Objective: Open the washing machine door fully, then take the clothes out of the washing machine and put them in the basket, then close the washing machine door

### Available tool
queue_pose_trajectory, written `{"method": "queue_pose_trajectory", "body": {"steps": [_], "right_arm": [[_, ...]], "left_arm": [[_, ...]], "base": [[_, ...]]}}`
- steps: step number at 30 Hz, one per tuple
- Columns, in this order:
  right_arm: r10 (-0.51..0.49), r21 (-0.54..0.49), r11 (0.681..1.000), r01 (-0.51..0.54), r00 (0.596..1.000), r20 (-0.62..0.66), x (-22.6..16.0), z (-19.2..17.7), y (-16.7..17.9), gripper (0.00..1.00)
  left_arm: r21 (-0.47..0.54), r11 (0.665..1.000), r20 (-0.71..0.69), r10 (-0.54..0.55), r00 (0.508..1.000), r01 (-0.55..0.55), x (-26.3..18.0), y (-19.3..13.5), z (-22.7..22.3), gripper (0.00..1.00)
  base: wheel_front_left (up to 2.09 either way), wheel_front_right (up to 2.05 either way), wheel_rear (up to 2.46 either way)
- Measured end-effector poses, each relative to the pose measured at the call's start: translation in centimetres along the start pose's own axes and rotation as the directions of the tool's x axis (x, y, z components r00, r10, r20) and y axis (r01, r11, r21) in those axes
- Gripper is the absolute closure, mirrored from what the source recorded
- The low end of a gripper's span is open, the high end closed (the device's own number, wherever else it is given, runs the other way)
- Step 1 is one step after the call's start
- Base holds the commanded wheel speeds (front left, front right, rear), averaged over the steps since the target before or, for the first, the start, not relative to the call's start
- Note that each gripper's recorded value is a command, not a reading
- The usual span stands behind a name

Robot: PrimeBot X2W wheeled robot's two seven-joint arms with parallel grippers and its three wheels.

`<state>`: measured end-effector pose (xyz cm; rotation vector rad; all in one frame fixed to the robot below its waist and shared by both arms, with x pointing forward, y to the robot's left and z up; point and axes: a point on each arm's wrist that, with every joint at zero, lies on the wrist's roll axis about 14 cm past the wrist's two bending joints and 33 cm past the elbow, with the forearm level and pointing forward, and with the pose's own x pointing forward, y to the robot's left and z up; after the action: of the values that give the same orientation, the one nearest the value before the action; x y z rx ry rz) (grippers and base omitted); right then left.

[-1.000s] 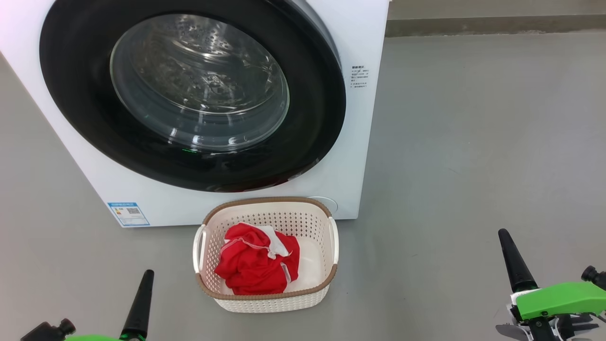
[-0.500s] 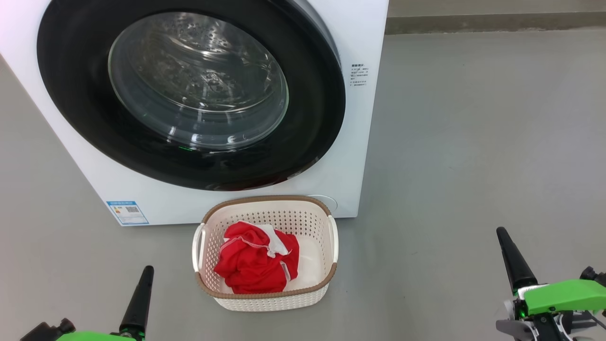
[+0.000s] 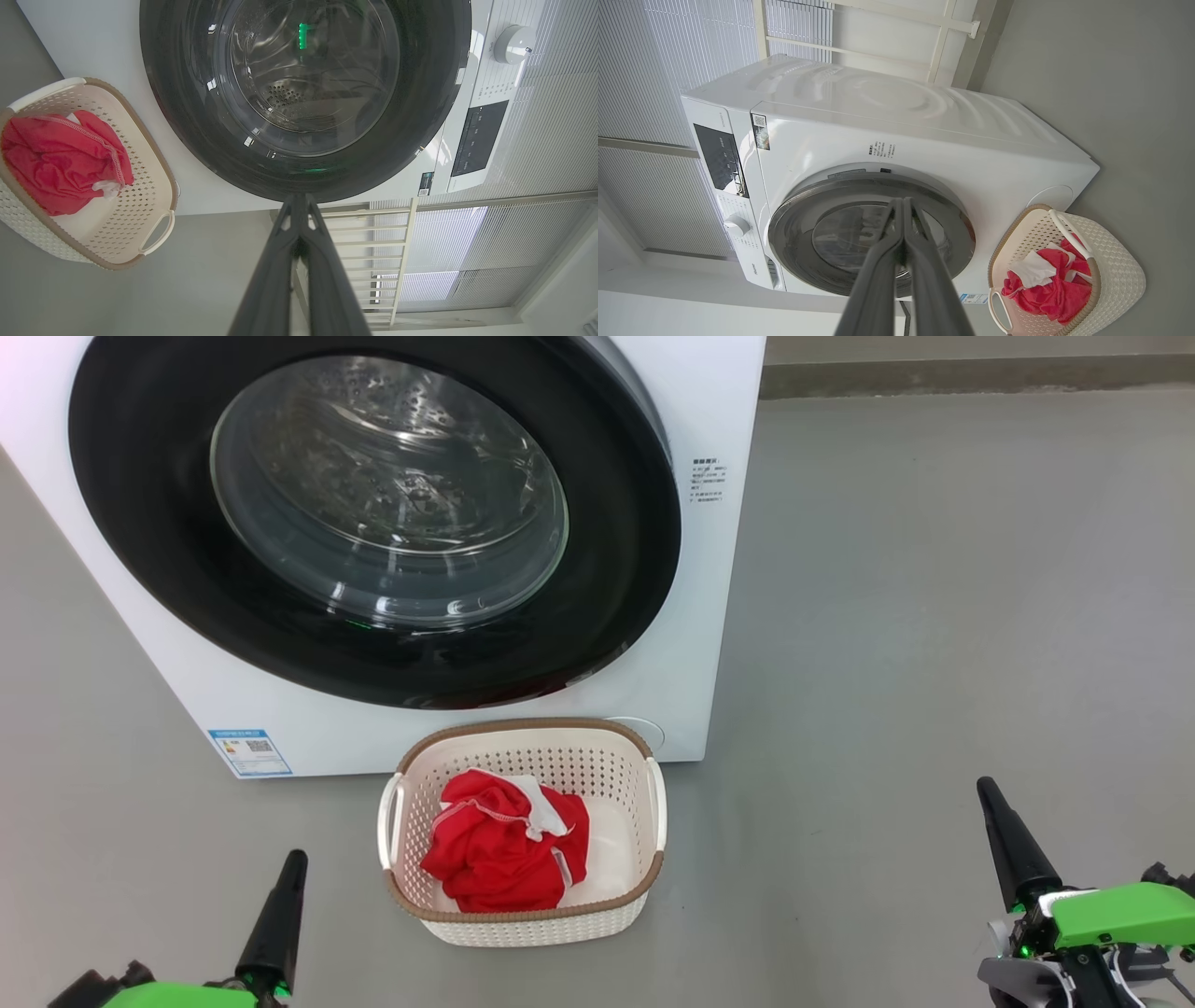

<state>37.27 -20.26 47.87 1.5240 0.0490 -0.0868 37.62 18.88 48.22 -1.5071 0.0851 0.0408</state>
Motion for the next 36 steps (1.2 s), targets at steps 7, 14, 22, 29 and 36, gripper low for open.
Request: {"method": "queue_pose_trajectory", "body": {"steps": [7, 14, 22, 29, 36], "right_arm": [[0.015, 0.060, 0.998, -0.014, 1.000, -0.004, 0.30, -0.02, 0.43, 1.00], [0.014, 0.059, 0.998, -0.014, 1.000, -0.003, 0.30, 0.00, 0.42, 1.00], [0.014, 0.059, 0.998, -0.014, 1.000, -0.003, 0.30, 0.01, 0.42, 1.00], [0.014, 0.059, 0.998, -0.014, 1.000, -0.003, 0.30, 0.01, 0.42, 1.00], [0.014, 0.059, 0.998, -0.014, 1.000, -0.003, 0.30, 0.01, 0.42, 1.00]], "left_arm": [[-0.059, 0.998, -0.003, -0.007, 1.000, 0.006, 0.14, -0.13, -0.10, 1.00], [-0.060, 0.998, -0.002, -0.006, 1.000, 0.006, 0.13, -0.11, -0.08, 1.00], [-0.064, 0.998, -0.002, -0.006, 1.000, 0.006, 0.13, -0.11, -0.07, 1.00], [-0.064, 0.998, -0.002, -0.006, 1.000, 0.006, 0.13, -0.11, -0.06, 1.00], [-0.064, 0.998, -0.002, -0.007, 1.000, 0.006, 0.13, -0.11, -0.06, 1.00]], "base": [[0.00, 0.00, 0.00], [0.00, 0.00, 0.00], [0.00, 0.00, 0.00], [0.00, 0.00, 0.00], [0.00, 0.00, 0.00]]}}
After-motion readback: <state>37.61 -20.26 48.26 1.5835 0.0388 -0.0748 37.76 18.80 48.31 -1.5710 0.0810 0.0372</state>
